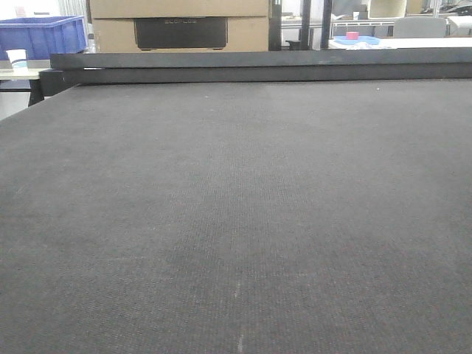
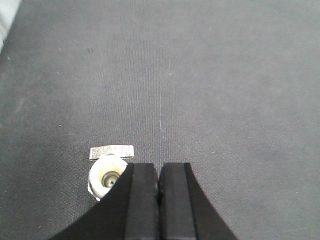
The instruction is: Place valve from conveyor to right shelf box
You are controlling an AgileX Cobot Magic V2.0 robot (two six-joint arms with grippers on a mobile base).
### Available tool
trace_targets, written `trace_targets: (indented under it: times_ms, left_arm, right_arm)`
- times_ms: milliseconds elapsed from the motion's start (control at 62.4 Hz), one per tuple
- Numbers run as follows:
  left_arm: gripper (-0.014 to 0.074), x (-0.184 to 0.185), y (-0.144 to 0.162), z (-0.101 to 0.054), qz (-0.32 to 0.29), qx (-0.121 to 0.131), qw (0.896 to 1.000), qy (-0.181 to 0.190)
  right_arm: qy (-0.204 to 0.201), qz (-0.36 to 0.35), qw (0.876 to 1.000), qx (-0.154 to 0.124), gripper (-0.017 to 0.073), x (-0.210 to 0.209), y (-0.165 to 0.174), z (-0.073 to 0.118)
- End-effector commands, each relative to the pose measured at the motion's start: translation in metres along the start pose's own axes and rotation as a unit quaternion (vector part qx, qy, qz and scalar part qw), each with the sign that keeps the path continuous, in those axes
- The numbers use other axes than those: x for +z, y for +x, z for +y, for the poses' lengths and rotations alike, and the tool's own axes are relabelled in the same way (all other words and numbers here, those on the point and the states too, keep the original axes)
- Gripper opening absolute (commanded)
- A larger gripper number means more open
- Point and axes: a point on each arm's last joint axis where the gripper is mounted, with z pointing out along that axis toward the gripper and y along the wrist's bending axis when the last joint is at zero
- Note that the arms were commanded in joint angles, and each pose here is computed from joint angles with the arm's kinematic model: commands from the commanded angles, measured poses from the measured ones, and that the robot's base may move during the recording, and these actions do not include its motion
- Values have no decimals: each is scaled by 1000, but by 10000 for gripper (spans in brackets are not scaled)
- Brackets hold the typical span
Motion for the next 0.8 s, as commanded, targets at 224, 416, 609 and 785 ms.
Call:
trace_targets:
  times_ms: [224, 416, 609, 785]
  left_arm:
    - [-111, 8, -3, -1, 12, -15, 1000, 8]
    - [-111, 8, -3, -1, 14, -15, 1000, 7]
    - [-111, 8, -2, -1, 15, -15, 1000, 7]
    - [-111, 9, -2, -1, 16, -15, 1000, 7]
  right_arm:
    - [1, 65, 998, -3, -163, 7, -41, -1]
    - [0, 95, 995, -11, -109, 27, -61, -2]
    - [-1, 129, 992, -17, 371, 48, -67, -3]
    - [1, 153, 988, -19, 570, 66, -71, -5]
